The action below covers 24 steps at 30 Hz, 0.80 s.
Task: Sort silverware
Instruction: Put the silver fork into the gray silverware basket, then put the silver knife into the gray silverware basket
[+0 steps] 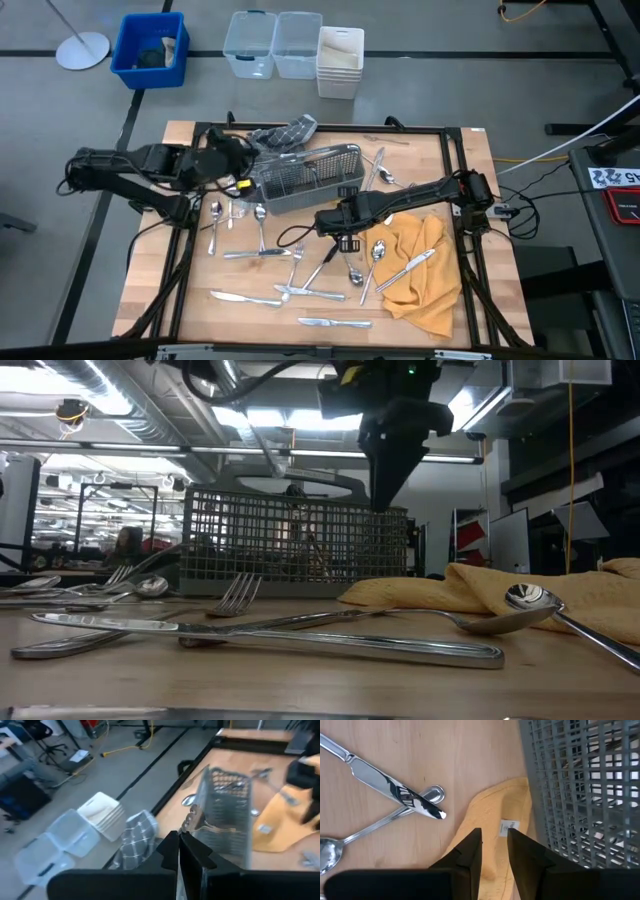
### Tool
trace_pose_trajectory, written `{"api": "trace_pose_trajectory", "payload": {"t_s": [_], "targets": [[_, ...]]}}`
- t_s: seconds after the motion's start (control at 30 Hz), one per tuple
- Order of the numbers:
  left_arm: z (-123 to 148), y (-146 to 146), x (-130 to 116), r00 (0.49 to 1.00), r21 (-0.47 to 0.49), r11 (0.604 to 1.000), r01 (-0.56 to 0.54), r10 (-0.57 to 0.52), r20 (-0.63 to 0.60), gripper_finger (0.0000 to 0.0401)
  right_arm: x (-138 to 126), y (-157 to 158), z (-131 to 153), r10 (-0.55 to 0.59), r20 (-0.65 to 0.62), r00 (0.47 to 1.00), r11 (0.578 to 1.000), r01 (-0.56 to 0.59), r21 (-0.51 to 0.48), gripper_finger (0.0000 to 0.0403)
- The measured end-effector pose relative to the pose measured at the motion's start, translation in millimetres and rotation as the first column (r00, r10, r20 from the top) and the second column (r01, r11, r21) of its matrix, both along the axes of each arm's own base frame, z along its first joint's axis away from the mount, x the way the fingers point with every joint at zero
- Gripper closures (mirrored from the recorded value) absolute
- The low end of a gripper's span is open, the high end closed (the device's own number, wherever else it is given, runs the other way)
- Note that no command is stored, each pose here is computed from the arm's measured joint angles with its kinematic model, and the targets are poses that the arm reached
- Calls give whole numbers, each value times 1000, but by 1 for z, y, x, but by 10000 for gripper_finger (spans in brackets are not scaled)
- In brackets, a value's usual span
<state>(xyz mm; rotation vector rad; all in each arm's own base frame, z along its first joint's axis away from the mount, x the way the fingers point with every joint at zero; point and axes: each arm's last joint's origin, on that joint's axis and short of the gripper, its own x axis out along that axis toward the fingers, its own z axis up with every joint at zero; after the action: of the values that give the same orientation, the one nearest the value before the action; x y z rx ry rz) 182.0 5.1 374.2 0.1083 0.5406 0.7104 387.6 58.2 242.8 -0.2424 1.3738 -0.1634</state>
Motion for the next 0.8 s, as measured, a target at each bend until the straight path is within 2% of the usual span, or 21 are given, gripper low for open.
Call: {"api": "trace_pose_trajectory", "payload": {"t_s": [0.23, 0.47, 0.63, 0.8], "targets": [[-18, 6, 26, 992, 20, 1000, -23, 25, -123, 401, 0, 0, 0, 0, 1, 1000, 1000, 0, 0, 307], [-41, 3, 53, 968, -8, 999, 38, -39, -247, 398, 0, 0, 0, 1, 1, 1000, 1000, -1, 0, 307], [-51, 3, 63, 953, -4, 999, 46, -45, -298, 361, 0, 0, 0, 1, 0, 1000, 1000, -1, 0, 307], [-52, 2, 64, 953, -9, 999, 43, -44, -299, 314, 0, 0, 0, 1, 0, 1000, 1000, -1, 0, 307]]}}
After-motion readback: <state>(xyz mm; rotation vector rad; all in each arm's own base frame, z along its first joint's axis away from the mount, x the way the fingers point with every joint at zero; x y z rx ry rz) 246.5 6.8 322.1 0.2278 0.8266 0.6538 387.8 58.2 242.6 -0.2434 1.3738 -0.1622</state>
